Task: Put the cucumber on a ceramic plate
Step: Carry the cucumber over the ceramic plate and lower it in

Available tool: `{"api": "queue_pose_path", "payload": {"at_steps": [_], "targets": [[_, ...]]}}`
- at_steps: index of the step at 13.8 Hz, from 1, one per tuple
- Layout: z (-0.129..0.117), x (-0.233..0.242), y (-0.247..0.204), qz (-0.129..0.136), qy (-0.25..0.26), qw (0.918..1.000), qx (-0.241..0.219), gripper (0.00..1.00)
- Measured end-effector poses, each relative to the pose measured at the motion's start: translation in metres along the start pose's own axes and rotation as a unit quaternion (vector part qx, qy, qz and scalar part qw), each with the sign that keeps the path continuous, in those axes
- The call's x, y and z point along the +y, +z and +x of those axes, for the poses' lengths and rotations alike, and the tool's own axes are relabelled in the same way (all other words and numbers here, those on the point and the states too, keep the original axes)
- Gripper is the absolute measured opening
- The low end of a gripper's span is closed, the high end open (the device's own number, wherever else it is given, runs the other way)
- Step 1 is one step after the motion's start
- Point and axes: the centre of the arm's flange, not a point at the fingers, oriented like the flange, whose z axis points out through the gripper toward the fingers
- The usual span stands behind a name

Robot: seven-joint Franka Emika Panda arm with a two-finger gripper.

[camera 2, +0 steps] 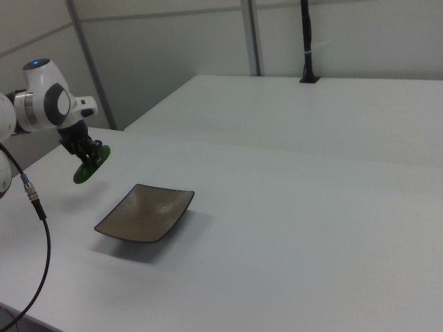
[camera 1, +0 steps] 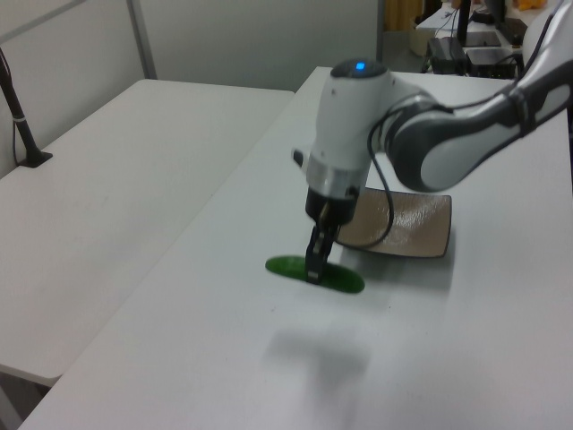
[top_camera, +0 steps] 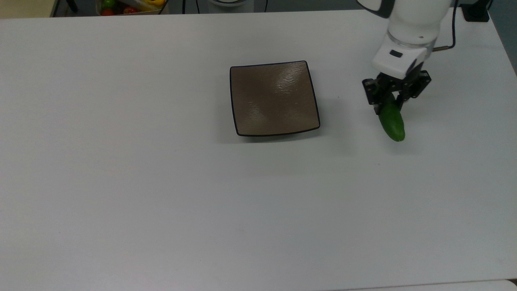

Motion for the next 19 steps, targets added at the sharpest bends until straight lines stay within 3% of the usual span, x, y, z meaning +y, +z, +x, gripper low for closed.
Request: {"api": "queue_pose_path", "payload": {"at_steps": [5, 12, 13, 16, 19], "targets": [[-0.022, 0.061, -0.016, -0.021, -0.028, 0.9991, -0.024, 0.45], [-0.040, 0.139, 0.006, -0.049, 0.003, 0.9962, -0.072, 0.46], [-0.042, 0.141, 0.009, -0.052, 0.003, 0.9956, -0.079, 0.53], [-0.044, 0.141, 0.010, -0.053, 0.003, 0.9951, -0.084, 0.96], [-0.043, 0.141, 0.009, -0.053, 0.003, 0.9952, -0.082, 1.00]]}}
